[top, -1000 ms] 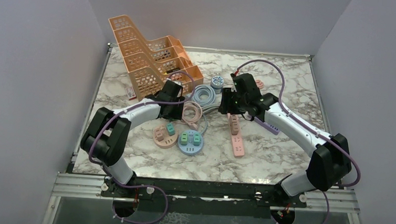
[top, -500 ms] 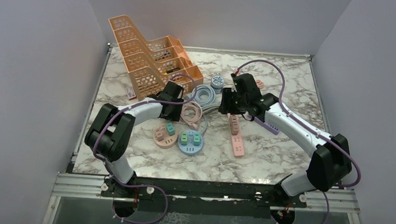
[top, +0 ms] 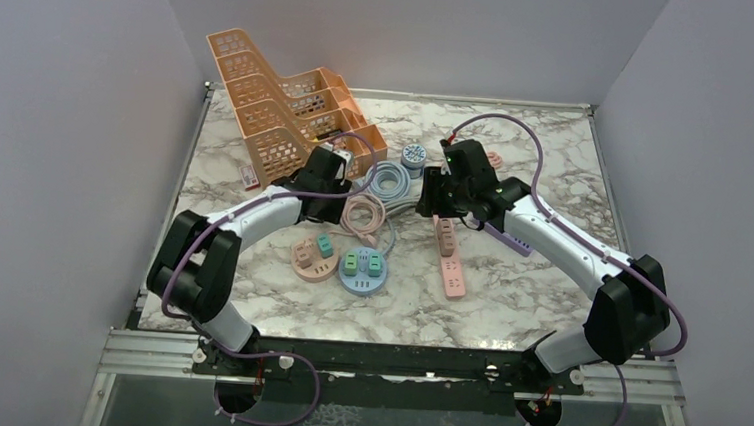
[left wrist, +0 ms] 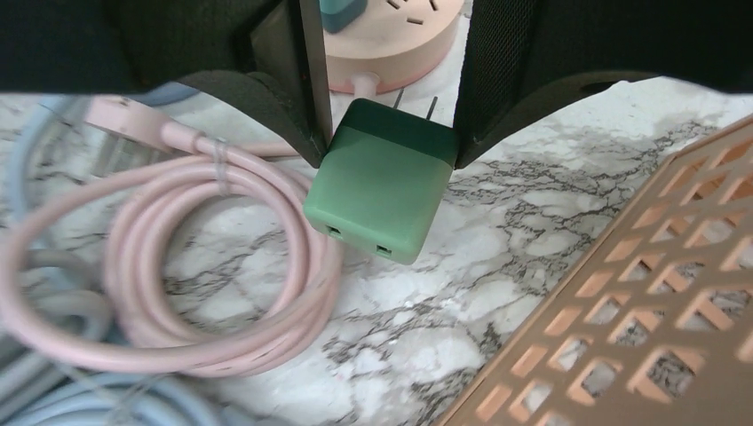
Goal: Insert the plug
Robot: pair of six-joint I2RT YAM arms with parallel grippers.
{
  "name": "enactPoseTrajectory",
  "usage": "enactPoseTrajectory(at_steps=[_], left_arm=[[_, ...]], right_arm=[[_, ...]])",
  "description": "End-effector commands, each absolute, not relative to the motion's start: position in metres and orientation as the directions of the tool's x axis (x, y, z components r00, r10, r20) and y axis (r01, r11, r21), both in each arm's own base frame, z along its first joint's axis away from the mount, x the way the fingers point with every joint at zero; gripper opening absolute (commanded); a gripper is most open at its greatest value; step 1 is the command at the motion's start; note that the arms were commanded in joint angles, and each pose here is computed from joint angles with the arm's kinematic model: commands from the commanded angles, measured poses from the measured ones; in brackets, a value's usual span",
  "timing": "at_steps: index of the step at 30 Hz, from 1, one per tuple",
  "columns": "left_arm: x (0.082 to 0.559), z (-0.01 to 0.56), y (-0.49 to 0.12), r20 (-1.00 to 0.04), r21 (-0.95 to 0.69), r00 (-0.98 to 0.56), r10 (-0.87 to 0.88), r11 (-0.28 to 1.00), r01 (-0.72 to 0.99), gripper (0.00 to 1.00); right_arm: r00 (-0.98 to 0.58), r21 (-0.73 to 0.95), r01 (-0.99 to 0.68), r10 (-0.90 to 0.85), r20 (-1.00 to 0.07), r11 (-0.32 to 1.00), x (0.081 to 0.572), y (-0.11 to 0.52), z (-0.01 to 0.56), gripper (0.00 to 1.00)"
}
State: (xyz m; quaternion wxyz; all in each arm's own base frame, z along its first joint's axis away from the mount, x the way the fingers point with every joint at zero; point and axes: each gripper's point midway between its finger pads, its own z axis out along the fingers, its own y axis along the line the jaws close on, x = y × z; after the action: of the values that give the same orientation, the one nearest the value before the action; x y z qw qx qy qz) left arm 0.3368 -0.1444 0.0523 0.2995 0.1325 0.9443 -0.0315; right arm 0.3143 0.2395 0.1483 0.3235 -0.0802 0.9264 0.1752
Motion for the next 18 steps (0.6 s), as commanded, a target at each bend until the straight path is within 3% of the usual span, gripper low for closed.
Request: enactPoseTrajectory(at_steps=[1,7,12,18], left_arm=[[0.349,0.101,-0.171,-0.687,-0.074,-0.693,0.217,0.928,0.364,0.44],[0.329,0.140,-0.207,-0.769,-0.219,-0.612,0.185,0.823,0.524,0.43],[0.303,0.172,-0.241,-0.846,-0.332,-0.522,0.108,0.660,0.674,0.43],[0.279,0.183,-0.253,-0.911,-0.308,-0.408,0.063,0.555,0.773,0.42]], right_arm=[[-0.760,0.322,-0.269,0.005,-0.650,0.908,0.315,0.246,0.164,0.48],[-0.774,0.438,-0.354,0.004,-0.633,0.827,0.305,0.273,0.181,0.48],[-0.790,0.574,-0.481,-0.044,-0.611,0.662,0.287,0.309,0.201,0.52],[-0.816,0.677,-0.485,-0.008,-0.579,0.554,0.288,0.323,0.218,0.55]])
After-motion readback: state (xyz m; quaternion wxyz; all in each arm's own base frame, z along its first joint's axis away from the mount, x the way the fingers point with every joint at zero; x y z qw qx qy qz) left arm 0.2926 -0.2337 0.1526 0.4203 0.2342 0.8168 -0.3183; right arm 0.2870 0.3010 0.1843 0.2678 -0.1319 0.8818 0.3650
